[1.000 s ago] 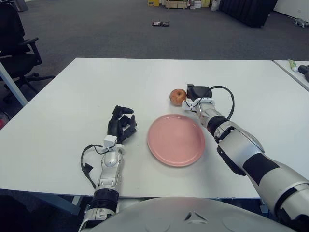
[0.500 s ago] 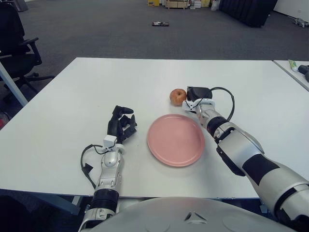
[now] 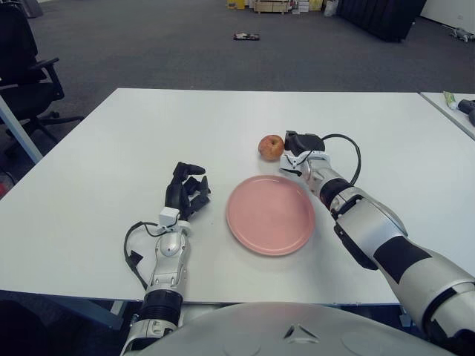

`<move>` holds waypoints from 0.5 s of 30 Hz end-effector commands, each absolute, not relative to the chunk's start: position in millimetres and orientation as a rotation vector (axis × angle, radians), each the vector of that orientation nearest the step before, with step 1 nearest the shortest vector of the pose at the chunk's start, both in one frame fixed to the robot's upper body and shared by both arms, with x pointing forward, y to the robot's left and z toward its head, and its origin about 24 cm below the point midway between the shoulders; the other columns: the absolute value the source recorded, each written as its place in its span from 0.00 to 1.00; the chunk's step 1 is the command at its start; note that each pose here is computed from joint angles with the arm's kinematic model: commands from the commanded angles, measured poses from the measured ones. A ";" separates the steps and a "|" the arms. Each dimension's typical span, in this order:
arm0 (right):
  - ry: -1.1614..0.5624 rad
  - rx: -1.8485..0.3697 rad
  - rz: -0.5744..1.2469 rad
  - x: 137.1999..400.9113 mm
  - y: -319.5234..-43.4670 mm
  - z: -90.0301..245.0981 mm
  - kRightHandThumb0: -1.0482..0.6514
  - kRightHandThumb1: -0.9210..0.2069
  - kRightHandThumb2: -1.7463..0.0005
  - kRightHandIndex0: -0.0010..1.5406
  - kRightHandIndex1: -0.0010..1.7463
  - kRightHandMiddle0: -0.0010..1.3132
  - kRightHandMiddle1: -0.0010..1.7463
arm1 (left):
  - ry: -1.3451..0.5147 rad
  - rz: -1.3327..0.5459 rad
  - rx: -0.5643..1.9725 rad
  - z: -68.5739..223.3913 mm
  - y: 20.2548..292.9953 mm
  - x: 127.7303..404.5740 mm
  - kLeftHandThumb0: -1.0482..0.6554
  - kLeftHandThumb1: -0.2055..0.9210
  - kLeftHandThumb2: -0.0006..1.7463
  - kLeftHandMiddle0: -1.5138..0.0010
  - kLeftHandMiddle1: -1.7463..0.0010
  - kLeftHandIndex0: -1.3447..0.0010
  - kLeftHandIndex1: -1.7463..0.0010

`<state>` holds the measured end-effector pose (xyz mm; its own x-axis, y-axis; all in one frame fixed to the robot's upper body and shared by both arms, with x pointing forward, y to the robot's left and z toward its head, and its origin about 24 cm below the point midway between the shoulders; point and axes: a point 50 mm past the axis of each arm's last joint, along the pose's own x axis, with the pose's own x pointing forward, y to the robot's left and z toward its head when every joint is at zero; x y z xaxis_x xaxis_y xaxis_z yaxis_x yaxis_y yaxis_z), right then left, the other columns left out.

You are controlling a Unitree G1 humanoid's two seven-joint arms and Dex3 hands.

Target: Put the apple into the plate.

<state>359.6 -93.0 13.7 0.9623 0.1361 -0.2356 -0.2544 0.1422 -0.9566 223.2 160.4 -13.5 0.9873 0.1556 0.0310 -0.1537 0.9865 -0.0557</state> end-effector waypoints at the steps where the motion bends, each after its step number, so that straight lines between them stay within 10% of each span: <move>1: 0.056 -1.374 0.271 368.8 -82.4 30.9 0.23 0.32 0.54 0.00 0.04 0.00 0.07 | 0.014 0.168 -0.064 -23.9 161.1 216.3 0.39 0.77 0.51 0.56 0.00 0.73 0.00; 15: 0.066 -1.353 0.315 371.0 -80.9 33.8 0.05 0.22 0.80 0.00 0.00 0.00 0.00 | 0.017 0.165 -0.054 -24.3 159.8 217.2 0.39 0.76 0.52 0.54 0.00 0.73 0.00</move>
